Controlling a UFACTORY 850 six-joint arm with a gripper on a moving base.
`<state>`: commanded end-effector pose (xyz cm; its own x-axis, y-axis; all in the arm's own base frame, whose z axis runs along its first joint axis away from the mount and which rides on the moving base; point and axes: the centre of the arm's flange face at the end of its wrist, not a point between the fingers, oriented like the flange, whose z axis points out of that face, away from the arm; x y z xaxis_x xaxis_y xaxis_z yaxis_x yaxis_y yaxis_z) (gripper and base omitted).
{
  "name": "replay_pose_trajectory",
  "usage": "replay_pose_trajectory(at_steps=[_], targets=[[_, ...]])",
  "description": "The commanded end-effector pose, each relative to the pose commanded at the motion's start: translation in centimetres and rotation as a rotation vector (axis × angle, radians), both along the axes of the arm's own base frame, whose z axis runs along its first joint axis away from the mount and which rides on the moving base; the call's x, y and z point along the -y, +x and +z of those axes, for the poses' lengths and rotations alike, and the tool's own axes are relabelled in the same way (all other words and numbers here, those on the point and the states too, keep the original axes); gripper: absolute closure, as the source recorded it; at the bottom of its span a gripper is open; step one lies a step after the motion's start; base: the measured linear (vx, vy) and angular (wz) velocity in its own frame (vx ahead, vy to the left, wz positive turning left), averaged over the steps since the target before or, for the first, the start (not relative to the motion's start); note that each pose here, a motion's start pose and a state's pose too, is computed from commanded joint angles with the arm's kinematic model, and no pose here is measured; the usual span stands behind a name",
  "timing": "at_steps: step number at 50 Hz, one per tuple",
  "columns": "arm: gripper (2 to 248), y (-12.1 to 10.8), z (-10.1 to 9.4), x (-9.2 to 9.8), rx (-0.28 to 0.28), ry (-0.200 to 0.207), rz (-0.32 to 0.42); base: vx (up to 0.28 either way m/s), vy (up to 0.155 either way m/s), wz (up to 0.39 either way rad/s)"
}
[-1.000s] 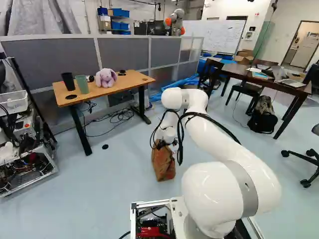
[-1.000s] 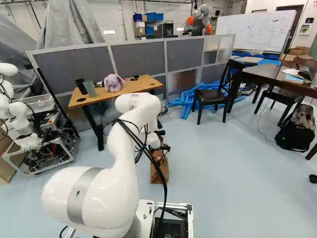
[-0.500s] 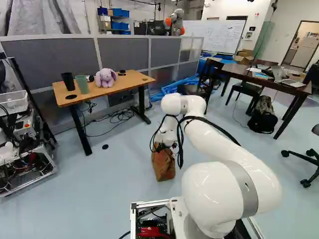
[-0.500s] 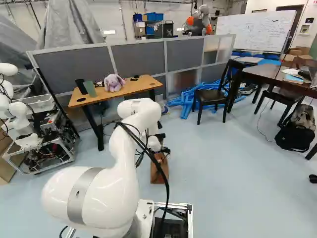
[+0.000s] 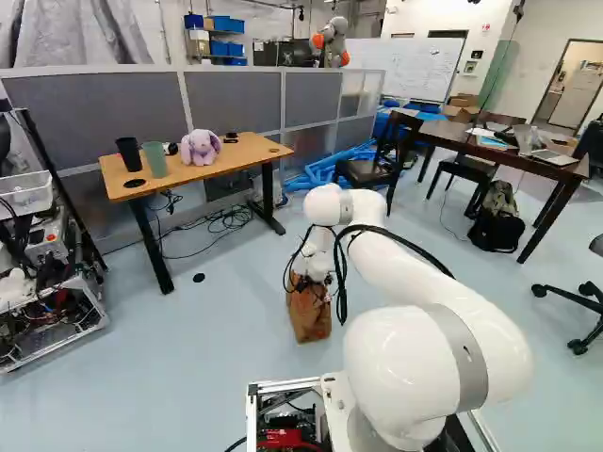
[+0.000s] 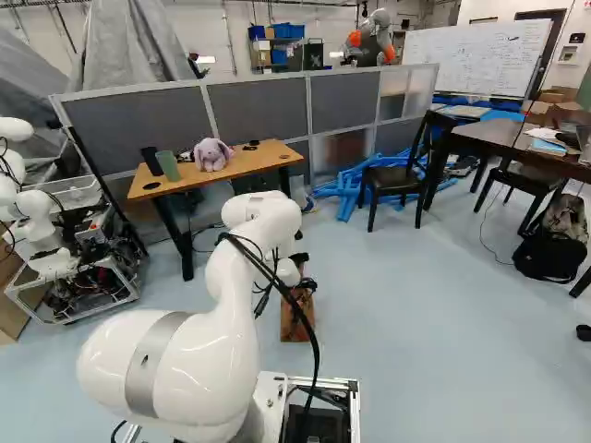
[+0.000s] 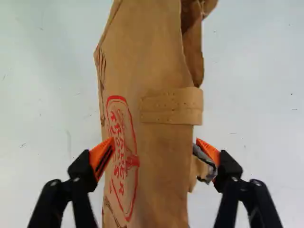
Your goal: Pick up the bag on the ground and place it on the table
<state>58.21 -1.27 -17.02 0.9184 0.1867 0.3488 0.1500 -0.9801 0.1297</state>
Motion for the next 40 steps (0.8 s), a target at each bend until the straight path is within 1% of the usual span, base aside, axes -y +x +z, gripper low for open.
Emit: replay_pose_trajectory(at_steps=[4,5,10,11,15,16,20,21,25,26,31,32,40], targets=[[31,0.0,0.0,0.0,0.000,0.000,0.000,0.000,0.000,0.000],[69,0.0,0.0,0.0,0.000,0.000,0.000,0.000,0.000,0.000],[69,0.0,0.0,0.0,0.000,0.000,0.000,0.000,0.000,0.000],[108,0.0,0.0,0.0,0.000,0.000,0.000,0.000,0.000,0.000],[108,0.0,0.0,0.0,0.000,0.000,0.000,0.000,0.000,0.000],[145,0.0,0.0,0.0,0.000,0.000,0.000,0.000,0.000,0.000],[145,0.0,0.0,0.0,0.000,0.000,0.000,0.000,0.000,0.000],[182,0.0,0.0,0.0,0.000,0.000,0.000,0.000,0.000,0.000],[182,0.0,0.0,0.0,0.000,0.000,0.000,0.000,0.000,0.000],[218,0.0,0.0,0.0,0.000,0.000,0.000,0.000,0.000,0.000],[218,0.0,0.1,0.0,0.000,0.000,0.000,0.000,0.000,0.000],[229,0.0,0.2,0.0,0.000,0.000,0.000,0.000,0.000,0.000],[229,0.1,1.2,0.0,0.000,0.000,0.000,0.000,0.000,0.000]])
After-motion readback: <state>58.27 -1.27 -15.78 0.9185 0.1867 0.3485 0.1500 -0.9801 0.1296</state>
